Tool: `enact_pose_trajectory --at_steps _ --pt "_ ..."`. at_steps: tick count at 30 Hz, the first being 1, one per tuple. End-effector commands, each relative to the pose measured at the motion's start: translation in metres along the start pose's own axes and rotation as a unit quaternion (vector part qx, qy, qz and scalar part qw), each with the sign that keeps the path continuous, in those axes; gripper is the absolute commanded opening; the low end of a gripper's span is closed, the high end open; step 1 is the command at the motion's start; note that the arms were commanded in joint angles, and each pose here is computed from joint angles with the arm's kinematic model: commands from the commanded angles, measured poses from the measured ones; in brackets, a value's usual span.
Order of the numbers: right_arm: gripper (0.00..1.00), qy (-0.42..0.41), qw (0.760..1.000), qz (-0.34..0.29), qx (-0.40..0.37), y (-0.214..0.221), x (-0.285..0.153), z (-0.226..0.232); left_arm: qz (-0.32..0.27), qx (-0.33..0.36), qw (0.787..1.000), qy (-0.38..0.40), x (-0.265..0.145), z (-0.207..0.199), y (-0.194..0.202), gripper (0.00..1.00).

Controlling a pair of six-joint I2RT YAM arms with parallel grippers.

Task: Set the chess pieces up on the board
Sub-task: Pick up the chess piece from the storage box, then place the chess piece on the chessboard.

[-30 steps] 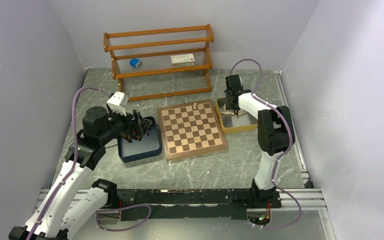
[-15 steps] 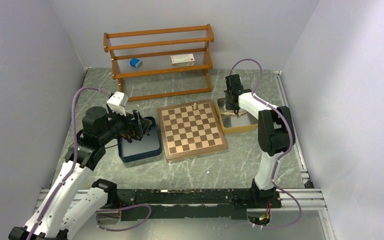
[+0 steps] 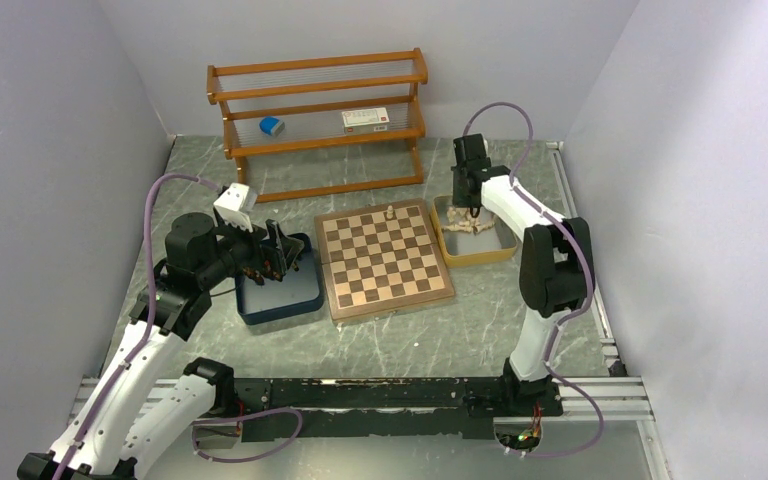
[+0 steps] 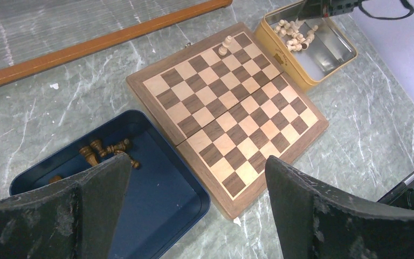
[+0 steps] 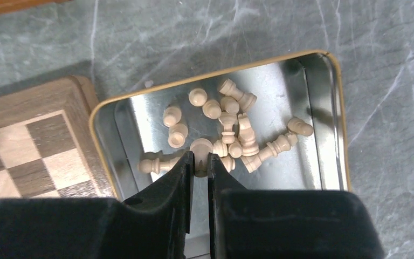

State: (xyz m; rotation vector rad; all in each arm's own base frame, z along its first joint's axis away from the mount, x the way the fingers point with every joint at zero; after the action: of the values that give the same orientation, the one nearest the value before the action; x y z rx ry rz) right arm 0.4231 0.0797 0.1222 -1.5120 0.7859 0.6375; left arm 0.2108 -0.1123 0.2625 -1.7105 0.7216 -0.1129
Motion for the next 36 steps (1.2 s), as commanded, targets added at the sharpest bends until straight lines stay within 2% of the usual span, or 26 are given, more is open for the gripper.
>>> enact_pose_trajectory --at_steps 1,12,22,36 --pt "0.09 -0.003 0.999 -0.035 0.011 -0.027 -0.032 0.002 0.0 -0.001 1.0 0.003 0.002 -0.001 0.002 0.99" --pt "0.09 -0.084 0.995 -0.051 -0.026 -0.032 -0.049 0.059 -0.004 0.0 1.0 -0.002 0.001 0.0 0.001 0.99" --pt "0.09 -0.112 0.989 -0.037 -0.084 -0.026 -0.042 0.118 -0.01 0.001 1.0 -0.004 -0.002 0.0 -0.001 0.99" --pt "0.11 -0.112 0.988 0.008 -0.105 -0.012 -0.02 0.139 -0.015 0.002 1.0 -0.005 -0.005 -0.001 -0.002 0.99"
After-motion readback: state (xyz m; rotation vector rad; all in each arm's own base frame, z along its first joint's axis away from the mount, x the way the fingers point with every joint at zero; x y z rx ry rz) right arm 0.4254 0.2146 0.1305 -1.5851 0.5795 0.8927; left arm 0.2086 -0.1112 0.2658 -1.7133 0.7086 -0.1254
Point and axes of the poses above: each gripper's point midway between its finger pads, its own x axis out along the fingers, its own z axis along the line the jaws close on, y = z × x, the point moved 5 cm from there along -x, back along the fingers
